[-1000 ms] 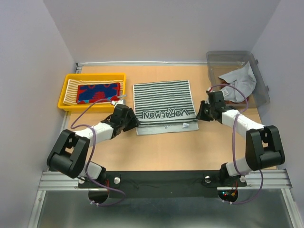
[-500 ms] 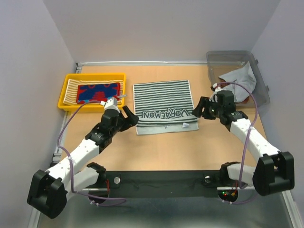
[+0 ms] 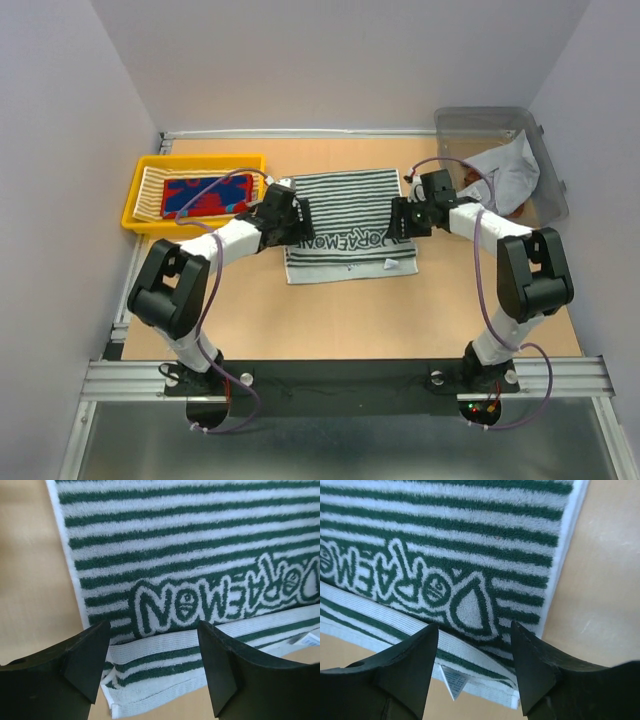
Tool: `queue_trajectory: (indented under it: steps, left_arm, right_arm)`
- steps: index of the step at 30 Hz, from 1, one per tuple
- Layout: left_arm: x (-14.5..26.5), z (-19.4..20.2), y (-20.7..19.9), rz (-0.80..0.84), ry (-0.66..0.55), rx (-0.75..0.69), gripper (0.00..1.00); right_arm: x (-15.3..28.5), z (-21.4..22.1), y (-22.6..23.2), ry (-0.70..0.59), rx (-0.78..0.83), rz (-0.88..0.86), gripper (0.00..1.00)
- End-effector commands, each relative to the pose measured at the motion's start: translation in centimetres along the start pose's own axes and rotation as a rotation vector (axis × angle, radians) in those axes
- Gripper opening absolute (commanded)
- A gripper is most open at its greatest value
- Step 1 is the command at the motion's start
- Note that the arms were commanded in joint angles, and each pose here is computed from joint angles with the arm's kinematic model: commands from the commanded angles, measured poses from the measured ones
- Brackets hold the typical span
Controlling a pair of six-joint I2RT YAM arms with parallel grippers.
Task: Fold and stack the towels
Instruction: Fold the towel
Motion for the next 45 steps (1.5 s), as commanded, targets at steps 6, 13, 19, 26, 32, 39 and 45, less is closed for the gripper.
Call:
queue_trajectory:
  steps: [6, 13, 19, 26, 32, 39, 45]
  left_arm:
    - [-1.2, 3.9, -1.3, 0.035, 0.14, -0.087, 0.69]
    - [0.8, 5.3, -1.4, 0.034, 0.118, -0.066, 0.61]
    - [2.2, 8.4, -1.3, 0.038, 0.134, -0.035, 0.61]
    - [3.9, 10.8, -1.2, 0.052, 0.114, 0.009, 0.61]
    - [4.1, 12.1, -0.5, 0.04, 0.106, 0.038, 0.61]
    - [3.7, 13.0, 1.1, -0.032, 0.098, 0.057, 0.61]
    - [5.1, 12.2, 1.1, -0.019, 0.044, 0.08, 0.62]
  right_arm:
    - [-1.2, 3.1, 1.1, 0.11, 0.096, -0.044, 0.52]
    - [1.1, 4.3, 1.5, 0.088, 0.08, -0.057, 0.27]
    - [2.5, 6.2, 1.8, 0.096, 0.028, -0.083, 0.27]
    - [3.4, 8.7, 1.1, 0.116, -0.049, -0.073, 0.27]
    - [3.4, 10.5, -0.4, 0.105, -0.1, -0.018, 0.28]
    - [2.8, 10.0, -2.1, 0.04, -0.179, 0.084, 0.29]
    - [4.2, 8.0, -0.2, -0.034, -0.141, 0.009, 0.29]
Point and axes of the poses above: each gripper's point midway between its finger pads, its own x axis back along the fingers, its own y axis along the line the jaws close on, z = x × y, the point moved 1 cm from there along x, back along the fingers, and after that the axes turned 12 degrees about -x, right-handed, at the moved point
